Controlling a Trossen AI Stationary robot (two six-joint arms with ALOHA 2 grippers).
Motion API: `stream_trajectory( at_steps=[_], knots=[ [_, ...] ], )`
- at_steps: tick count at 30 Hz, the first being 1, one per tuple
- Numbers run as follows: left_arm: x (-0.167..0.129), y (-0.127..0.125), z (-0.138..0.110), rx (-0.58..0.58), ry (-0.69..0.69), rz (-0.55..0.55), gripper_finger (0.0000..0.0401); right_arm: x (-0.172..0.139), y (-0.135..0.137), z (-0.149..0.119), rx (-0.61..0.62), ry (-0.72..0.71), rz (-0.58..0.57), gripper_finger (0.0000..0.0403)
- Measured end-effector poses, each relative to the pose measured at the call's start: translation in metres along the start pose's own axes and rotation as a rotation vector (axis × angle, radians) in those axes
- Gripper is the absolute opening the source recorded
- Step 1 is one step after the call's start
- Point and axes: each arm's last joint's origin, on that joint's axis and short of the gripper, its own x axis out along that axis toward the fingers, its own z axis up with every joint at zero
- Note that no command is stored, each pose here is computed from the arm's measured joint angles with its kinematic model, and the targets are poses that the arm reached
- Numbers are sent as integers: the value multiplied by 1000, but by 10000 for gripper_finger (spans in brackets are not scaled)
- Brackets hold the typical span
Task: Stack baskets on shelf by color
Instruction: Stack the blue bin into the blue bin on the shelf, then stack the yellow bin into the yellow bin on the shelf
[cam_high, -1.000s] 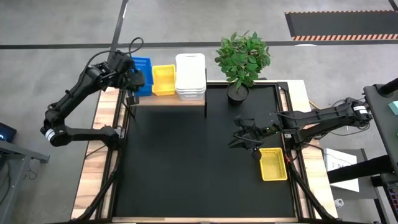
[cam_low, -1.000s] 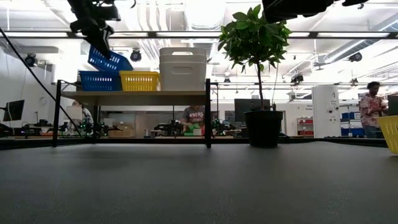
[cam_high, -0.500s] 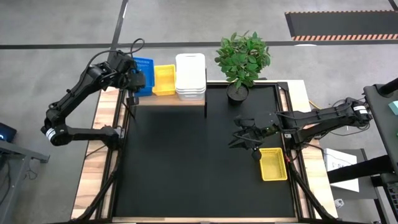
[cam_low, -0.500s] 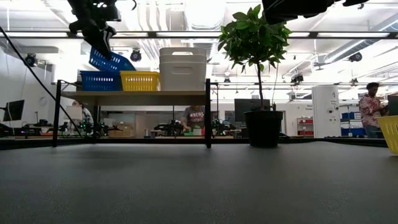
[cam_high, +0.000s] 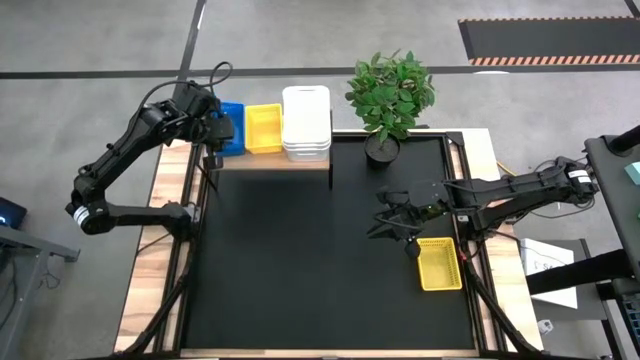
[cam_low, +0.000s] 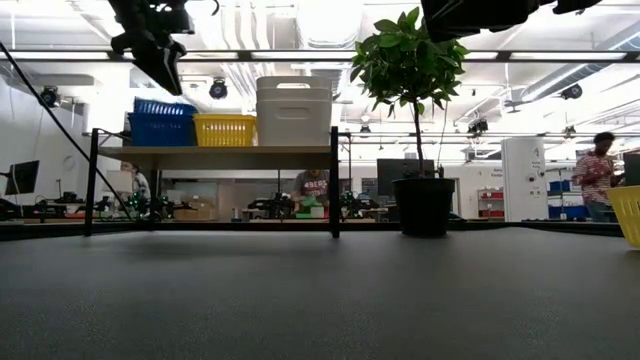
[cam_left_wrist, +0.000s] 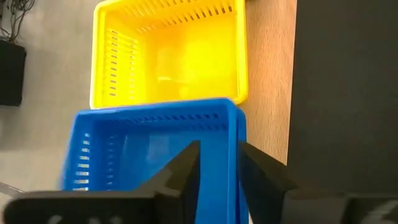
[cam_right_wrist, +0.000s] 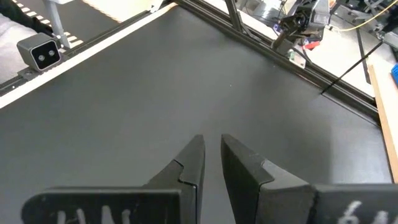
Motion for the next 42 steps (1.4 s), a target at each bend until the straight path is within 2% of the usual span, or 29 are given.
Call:
stream_trajectory(
  at_steps=[6,10,16,20,26,32,37,42],
  knots=[
    [-1,0,0,-1,-1,3,116,0,0,0,0,0,0,44],
    [4,3,3,-100,-14,17,118,0,0,0,0,0,0,44],
    [25,12,7,-184,71,60,118,0,0,0,-1,0,0,44],
    [46,17,10,-190,130,14,117,0,0,0,11,1,1,44],
    [66,18,10,-161,206,-56,85,0,0,0,16,4,2,44],
    [67,13,6,-127,257,-120,44,0,0,0,12,5,2,44],
    [61,13,7,-128,229,-95,24,0,0,0,9,5,2,44],
    [47,12,6,-145,197,-61,22,0,0,0,13,4,2,44]
  ],
)
